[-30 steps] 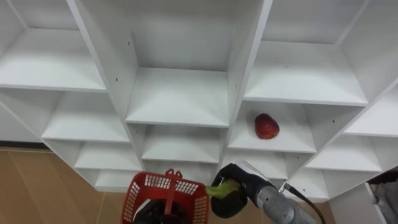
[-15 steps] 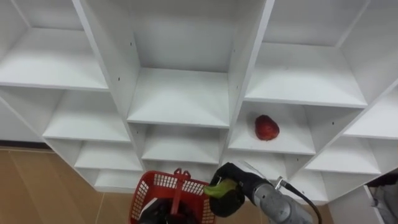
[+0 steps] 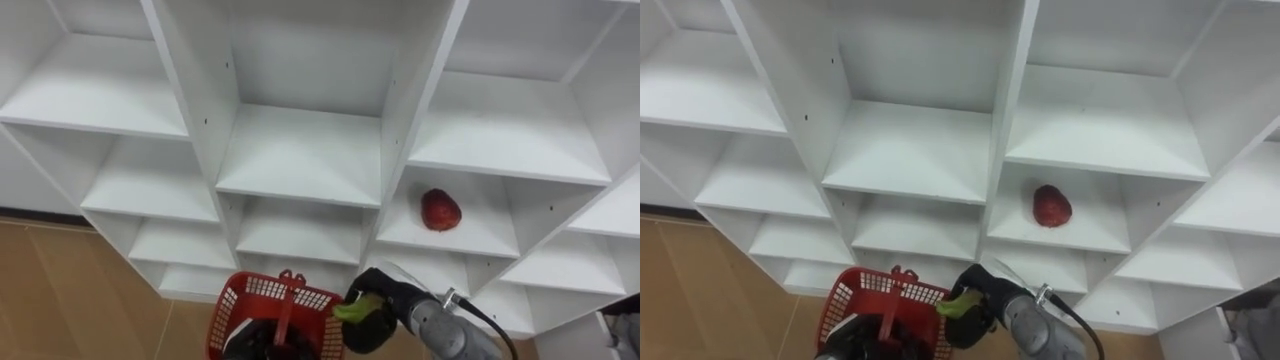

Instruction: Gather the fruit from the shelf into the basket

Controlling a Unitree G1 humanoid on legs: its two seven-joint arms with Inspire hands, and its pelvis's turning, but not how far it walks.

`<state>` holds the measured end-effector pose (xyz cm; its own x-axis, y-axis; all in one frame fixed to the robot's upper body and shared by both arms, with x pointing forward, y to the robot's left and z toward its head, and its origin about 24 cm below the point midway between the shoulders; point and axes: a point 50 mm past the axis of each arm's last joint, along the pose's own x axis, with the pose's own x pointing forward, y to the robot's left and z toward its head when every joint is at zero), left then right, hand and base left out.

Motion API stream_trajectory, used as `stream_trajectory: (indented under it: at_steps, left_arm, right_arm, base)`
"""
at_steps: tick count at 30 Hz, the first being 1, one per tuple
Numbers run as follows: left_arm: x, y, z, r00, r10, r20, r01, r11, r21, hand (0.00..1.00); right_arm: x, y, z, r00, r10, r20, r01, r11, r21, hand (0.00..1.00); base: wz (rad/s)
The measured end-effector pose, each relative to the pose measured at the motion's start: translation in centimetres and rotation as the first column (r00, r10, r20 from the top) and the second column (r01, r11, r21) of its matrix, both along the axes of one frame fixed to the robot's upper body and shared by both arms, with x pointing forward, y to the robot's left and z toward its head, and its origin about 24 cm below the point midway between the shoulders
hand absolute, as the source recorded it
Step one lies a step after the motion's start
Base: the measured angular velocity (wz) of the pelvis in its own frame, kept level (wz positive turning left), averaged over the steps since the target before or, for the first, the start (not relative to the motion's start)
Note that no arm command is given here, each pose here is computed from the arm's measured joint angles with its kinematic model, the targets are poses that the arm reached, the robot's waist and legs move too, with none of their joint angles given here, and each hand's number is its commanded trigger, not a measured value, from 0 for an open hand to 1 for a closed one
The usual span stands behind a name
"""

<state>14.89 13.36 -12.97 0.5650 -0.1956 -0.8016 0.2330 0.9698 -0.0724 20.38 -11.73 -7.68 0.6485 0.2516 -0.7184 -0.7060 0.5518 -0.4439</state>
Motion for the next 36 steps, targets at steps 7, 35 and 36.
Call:
stream_trajectory:
  at_steps: [7,35,36]
  left_arm:
    - [-0.1,-0.1,0.0,1.000,-0.010,-0.004,0.010,1.000,-0.001,1.00]
    - [-1.8,-0.3,-0.8,0.994,-0.095,-0.061,0.095,0.995,-0.005,1.00]
    - [-1.8,-0.3,-0.8,0.994,-0.096,-0.061,0.096,0.995,-0.006,1.00]
  right_arm:
    - [-0.1,0.4,-0.8,1.000,0.019,-0.014,-0.019,0.999,-0.031,1.00]
    - [0.3,0.7,-2.8,0.993,-0.073,-0.096,0.074,0.997,0.004,1.00]
    - [0.3,0.7,-3.0,0.992,-0.076,-0.103,0.076,0.997,0.004,1.00]
  base:
    - [0.10]
    - [0.09]
    - [0.05]
